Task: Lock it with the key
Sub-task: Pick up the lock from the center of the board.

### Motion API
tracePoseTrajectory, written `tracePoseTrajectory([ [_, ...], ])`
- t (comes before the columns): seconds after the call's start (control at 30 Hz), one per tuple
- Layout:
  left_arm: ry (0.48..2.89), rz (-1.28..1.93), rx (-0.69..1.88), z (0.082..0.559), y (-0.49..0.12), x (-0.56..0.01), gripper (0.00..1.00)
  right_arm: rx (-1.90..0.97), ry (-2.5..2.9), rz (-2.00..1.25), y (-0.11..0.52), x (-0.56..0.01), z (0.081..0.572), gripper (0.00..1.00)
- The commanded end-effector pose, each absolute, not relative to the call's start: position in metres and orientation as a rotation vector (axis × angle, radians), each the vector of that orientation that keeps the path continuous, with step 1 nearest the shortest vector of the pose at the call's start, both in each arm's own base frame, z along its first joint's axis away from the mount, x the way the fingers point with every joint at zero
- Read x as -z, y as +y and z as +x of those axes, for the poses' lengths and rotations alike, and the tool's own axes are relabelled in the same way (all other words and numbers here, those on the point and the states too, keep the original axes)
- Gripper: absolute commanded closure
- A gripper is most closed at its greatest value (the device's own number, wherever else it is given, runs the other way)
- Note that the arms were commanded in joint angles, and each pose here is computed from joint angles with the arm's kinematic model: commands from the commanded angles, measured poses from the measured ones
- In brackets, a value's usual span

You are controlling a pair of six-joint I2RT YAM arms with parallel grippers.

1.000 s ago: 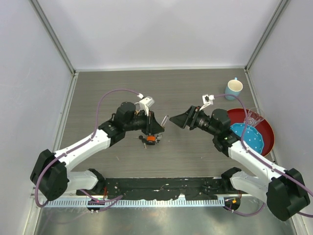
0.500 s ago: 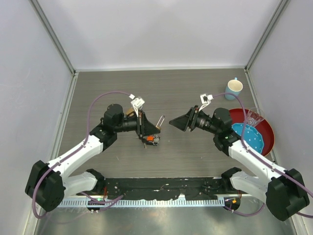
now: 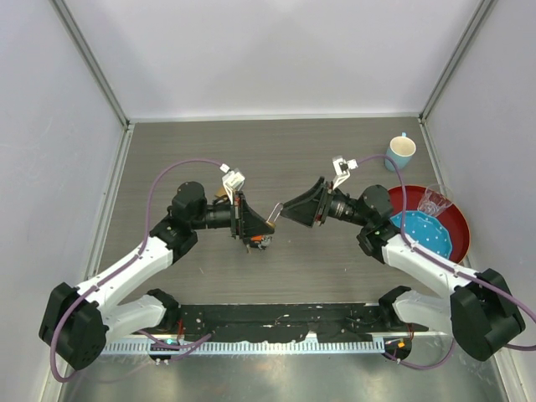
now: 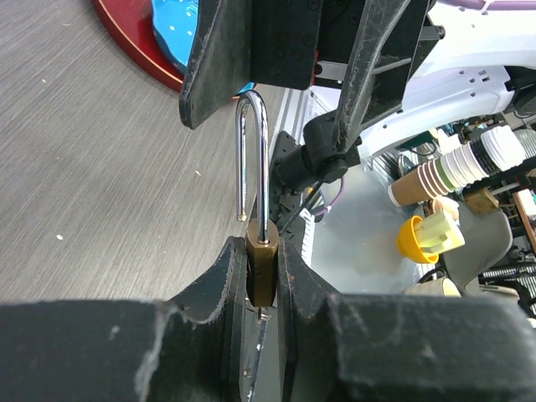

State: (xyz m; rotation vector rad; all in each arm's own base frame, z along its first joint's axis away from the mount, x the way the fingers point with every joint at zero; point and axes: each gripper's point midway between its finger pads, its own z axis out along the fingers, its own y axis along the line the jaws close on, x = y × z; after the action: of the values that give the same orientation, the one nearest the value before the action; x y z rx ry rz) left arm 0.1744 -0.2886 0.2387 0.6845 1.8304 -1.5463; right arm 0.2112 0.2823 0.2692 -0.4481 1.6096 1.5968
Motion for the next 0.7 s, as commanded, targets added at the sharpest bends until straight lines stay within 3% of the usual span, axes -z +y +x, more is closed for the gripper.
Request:
tracePoseTrajectory([
  [0.0, 1.718, 0.748, 1.577, 0.169, -0.289, -0.259, 1.00, -1.597, 1.468, -0.518, 0.286, -0.303, 0.210, 0.34],
  [0.2, 1.736, 0.772, 1.589, 0.167, -0.290, -0.257, 1.00, -1.620, 1.474, -0.598, 0.295, -0.301, 0.205, 0.40],
  [0.3, 1.737, 0.774, 1.592, 0.166, -0.290, -0.257, 1.00, -1.628, 1.488, -0.635, 0.302, -0.296, 0.202, 0.48],
  [0.43, 1.743, 0.774, 1.594, 0.167, -0.291, -0.256, 1.00, -1.635, 1.490, -0.648, 0.307, -0.294, 0.199, 0.65],
  [0.53, 1.755, 0.771, 1.593, 0.168, -0.291, -0.254, 1.00, -1.634, 1.487, -0.617, 0.306, -0.293, 0.201, 0.89],
  [0.6, 1.760, 0.753, 1.570, 0.171, -0.290, -0.254, 1.00, -1.630, 1.492, -0.585, 0.304, -0.291, 0.201, 0.97],
  [0.67, 1.771, 0.729, 1.545, 0.174, -0.289, -0.253, 1.00, -1.610, 1.508, -0.522, 0.300, -0.287, 0.204, 0.98],
])
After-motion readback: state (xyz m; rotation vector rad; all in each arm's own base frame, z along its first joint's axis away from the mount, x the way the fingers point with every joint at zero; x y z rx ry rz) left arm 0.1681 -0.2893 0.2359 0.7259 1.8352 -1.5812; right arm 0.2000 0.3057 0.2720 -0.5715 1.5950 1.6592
